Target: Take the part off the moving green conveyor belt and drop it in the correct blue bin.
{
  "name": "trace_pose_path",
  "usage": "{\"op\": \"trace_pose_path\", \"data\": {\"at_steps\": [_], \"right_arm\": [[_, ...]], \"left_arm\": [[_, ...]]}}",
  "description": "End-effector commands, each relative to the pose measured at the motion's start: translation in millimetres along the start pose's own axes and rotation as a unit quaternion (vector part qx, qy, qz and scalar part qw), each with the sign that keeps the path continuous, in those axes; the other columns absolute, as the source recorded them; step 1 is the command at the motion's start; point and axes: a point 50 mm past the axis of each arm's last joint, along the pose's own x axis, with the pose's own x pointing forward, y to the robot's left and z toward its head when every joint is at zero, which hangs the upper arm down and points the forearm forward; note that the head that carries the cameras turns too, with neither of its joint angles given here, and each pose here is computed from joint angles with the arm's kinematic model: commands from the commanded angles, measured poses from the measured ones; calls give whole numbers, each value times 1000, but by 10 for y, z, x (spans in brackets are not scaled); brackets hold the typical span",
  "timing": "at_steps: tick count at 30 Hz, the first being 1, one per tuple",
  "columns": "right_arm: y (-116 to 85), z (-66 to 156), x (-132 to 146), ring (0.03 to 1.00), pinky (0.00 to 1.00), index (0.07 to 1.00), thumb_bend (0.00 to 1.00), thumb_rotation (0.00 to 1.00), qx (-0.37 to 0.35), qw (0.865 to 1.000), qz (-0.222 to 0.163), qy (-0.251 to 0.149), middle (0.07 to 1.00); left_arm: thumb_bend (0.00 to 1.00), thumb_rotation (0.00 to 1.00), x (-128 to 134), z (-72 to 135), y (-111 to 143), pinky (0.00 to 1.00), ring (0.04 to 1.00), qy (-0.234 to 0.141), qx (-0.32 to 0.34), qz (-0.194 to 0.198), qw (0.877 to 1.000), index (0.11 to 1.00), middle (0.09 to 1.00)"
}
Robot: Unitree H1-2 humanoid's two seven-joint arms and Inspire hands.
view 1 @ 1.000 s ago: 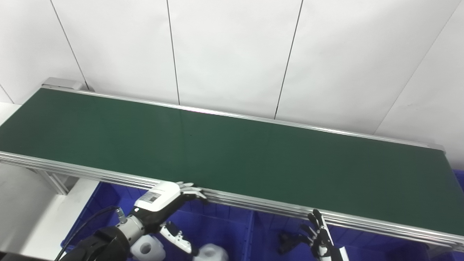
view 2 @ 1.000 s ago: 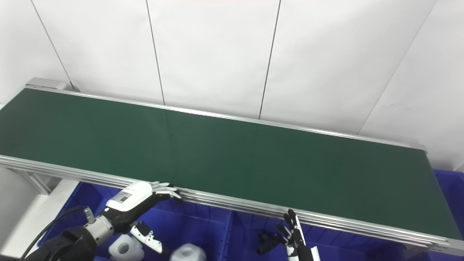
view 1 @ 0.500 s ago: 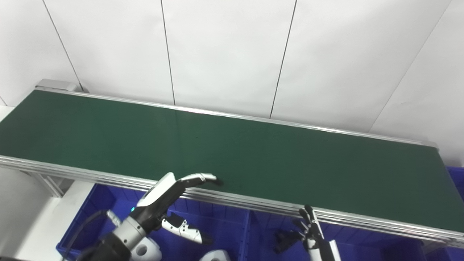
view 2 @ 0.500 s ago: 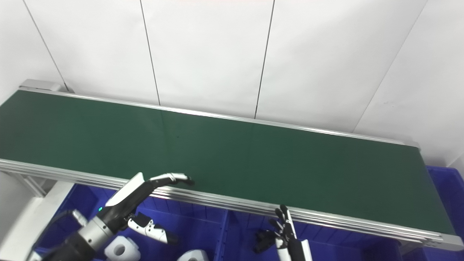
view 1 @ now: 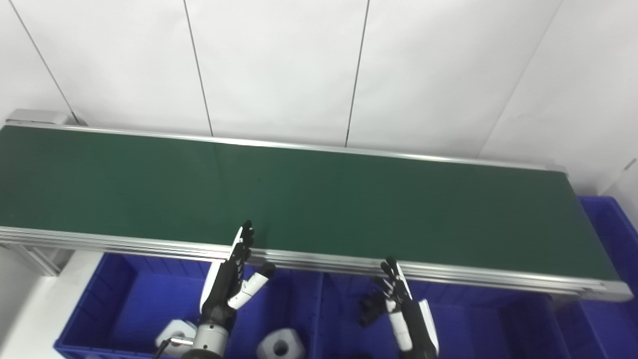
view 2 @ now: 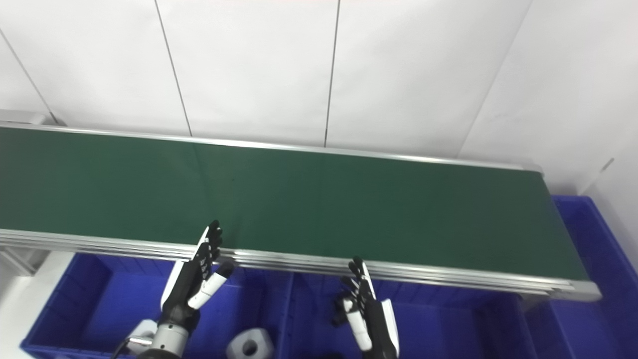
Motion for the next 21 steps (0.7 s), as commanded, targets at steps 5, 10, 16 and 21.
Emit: {"op": "trace_pose_path", "data": {"at_steps": [5, 10, 16, 21], "right_arm": [[23, 209, 79, 896, 801, 999, 908, 993, 18, 1000, -12, -21, 966], [11, 232, 100, 894, 777, 998, 891, 1000, 9, 1000, -5, -26, 973], [29, 225, 110, 888, 781, 998, 904, 1000, 4, 1000, -1, -23, 969], [39, 195, 104, 885, 783, 996, 891, 1000, -2, 1000, 0, -24, 972]], "left_arm": [[801, 765, 92, 43, -183, 1000, 1000, 7, -16, -44, 999, 1000, 1000], [842, 800, 84, 105, -238, 1000, 1000, -10, -7, -62, 998, 1000, 1000], [831, 798, 62, 140, -211, 1000, 1000, -23, -2, -66, 998, 1000, 1000], [816, 786, 42, 100, -185, 1000, 1000, -28, -3, -63, 998, 1000, 1000]]}}
